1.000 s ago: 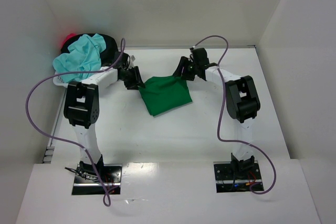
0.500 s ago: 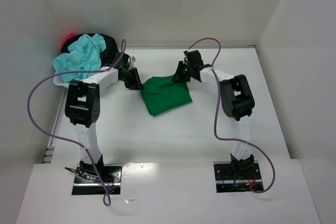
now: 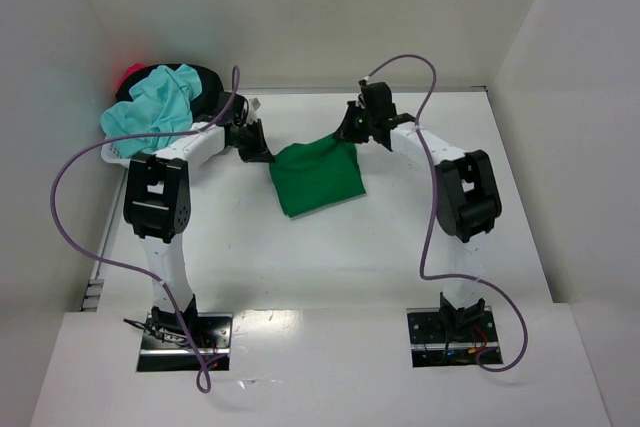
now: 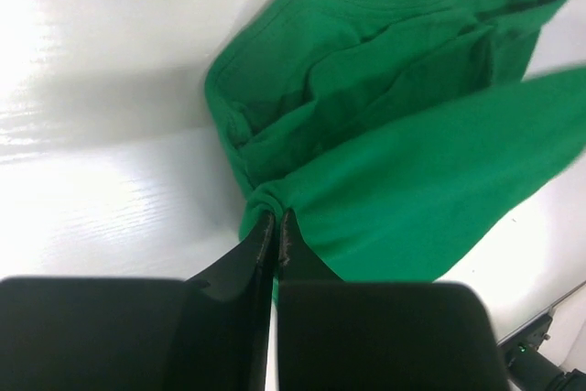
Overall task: Fold and stack the t-shirts
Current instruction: Smooth out wrinkles on the folded tshirt
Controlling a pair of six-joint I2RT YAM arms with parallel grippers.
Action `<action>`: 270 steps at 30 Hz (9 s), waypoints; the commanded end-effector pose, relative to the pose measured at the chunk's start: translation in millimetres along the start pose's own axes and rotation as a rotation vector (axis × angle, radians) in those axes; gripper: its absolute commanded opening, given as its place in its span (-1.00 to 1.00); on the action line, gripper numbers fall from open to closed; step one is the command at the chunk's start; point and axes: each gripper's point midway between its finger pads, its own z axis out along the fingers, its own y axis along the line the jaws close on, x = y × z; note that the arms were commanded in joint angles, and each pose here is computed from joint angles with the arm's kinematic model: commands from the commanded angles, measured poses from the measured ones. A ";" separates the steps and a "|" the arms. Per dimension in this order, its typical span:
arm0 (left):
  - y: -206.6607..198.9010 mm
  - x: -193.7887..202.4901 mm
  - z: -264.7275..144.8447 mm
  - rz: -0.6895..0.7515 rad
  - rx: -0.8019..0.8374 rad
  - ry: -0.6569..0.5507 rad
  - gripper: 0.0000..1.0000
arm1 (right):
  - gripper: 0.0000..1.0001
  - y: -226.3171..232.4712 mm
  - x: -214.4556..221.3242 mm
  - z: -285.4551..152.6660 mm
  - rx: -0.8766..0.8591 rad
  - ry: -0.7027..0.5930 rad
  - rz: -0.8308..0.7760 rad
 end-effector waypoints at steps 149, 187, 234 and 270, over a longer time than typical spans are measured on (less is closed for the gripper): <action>-15.8 96.5 49.7 0.081 0.038 0.210 0.12 | 0.20 -58.6 -8.4 -27.0 0.189 -0.167 -0.016; 6.4 125.1 49.5 0.073 -0.021 0.290 -0.47 | -0.93 -36.8 -46.7 11.4 0.094 -0.159 -0.098; -73.3 25.9 -8.9 0.182 0.094 0.043 0.37 | 0.22 -23.5 98.7 -63.7 -0.060 0.011 -0.091; -42.3 61.2 74.7 0.098 0.035 0.139 -0.04 | -0.60 -99.7 94.4 -68.0 0.310 -0.031 -0.017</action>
